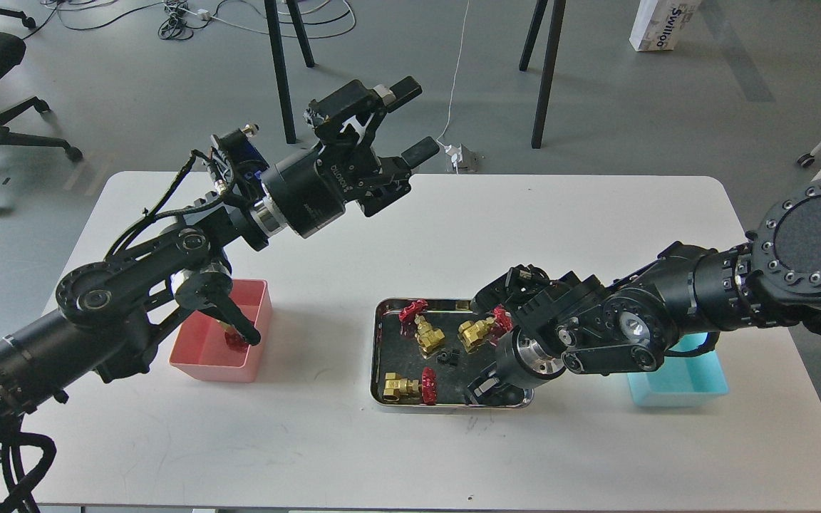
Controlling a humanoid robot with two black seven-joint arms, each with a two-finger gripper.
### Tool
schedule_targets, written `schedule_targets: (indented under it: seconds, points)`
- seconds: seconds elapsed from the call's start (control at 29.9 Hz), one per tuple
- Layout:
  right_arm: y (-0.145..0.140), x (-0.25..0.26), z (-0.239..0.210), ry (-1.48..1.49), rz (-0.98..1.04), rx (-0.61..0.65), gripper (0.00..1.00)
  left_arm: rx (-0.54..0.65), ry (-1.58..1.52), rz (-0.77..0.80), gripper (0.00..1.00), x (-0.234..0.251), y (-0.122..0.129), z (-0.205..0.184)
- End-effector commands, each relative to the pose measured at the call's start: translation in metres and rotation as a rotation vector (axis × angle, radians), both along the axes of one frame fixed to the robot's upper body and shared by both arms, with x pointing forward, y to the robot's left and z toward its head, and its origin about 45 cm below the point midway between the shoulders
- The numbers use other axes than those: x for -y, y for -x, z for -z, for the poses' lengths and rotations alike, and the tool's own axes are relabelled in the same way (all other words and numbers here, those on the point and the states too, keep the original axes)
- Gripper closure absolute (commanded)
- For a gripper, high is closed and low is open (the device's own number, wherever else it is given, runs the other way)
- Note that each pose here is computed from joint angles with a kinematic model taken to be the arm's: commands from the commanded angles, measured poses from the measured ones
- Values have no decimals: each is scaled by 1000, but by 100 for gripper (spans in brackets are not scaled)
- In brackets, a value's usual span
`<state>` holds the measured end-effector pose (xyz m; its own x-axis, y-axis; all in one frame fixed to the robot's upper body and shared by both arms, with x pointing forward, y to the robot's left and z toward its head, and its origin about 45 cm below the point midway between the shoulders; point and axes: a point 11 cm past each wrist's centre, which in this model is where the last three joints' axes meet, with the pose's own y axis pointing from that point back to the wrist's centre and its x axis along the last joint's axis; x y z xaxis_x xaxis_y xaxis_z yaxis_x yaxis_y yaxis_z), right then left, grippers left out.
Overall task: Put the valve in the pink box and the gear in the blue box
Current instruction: 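Close the right gripper on the dark gear among the valves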
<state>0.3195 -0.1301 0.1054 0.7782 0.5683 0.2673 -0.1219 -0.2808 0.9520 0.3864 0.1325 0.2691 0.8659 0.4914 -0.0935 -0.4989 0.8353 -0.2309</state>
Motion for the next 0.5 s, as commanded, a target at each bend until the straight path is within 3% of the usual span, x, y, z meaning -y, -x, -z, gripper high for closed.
schedule_targets:
  seconds: [0.0, 0.47]
  points:
    - [-1, 0, -1, 1, -3, 3, 56, -2, -2, -4, 13, -1, -1, 1]
    - [-2, 0, -2, 2, -4, 4, 58, -9, -2, -5, 13, -2, 0, 4]
